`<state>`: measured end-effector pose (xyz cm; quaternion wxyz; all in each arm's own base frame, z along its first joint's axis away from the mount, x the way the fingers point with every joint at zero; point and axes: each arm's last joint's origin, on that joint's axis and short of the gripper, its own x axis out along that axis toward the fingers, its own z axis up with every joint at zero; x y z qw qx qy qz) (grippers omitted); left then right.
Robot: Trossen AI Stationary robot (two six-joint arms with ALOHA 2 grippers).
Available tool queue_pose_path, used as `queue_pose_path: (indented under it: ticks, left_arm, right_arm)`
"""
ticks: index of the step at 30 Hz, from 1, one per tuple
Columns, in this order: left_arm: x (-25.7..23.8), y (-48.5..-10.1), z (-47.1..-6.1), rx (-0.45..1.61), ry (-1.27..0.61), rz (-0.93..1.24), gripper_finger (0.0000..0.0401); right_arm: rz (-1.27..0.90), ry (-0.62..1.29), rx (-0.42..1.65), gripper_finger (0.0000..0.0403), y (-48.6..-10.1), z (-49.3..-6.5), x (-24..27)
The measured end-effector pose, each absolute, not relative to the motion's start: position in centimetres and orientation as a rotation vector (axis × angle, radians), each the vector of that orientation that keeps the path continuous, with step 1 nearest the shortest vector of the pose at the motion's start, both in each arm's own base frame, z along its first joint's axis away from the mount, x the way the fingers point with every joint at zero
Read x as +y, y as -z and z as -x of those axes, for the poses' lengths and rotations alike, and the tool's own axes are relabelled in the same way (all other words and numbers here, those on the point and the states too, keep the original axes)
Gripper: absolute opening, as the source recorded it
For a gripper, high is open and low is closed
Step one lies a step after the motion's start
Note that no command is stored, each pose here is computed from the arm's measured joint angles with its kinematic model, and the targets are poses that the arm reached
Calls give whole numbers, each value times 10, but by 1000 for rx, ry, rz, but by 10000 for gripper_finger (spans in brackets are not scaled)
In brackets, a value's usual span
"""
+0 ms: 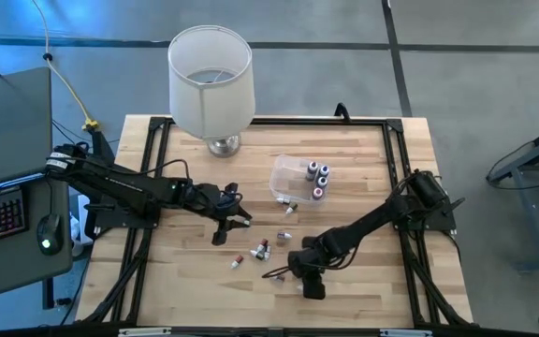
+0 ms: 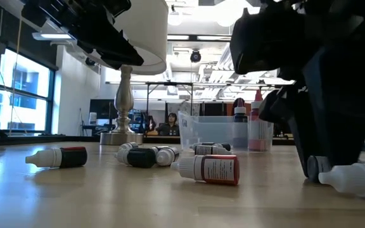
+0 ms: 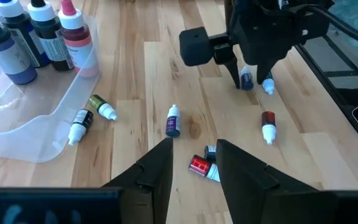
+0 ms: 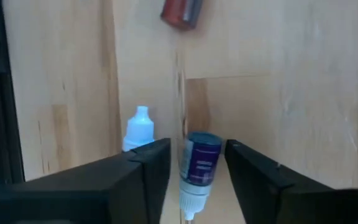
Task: Pick & Place food coloring
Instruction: Put the bottom small purple food coloring bottle into the transparent bin
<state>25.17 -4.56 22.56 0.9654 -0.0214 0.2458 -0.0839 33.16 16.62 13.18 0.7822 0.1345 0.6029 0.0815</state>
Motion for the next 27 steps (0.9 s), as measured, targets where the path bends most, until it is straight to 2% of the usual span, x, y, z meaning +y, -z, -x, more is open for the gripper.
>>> queue_pose_path:
  ticks: [4,8,22,27]
  left_arm:
    - [-45,-226,-252,498,169,45,122]
    - [-46,-226,-252,498,169,45,122]
    - [-46,-226,-252,498,169,44,122]
    - [-45,-226,-252,498,168,44,122]
  right_arm:
    - [-258,-195,1318,186,-131,-330,165]
    - [-257,-181,1317,186,-131,-330,164]
    - [-290,-124,1332,69,-131,-329,163]
    - [-298,-122,1321,62,-133,-331,159]
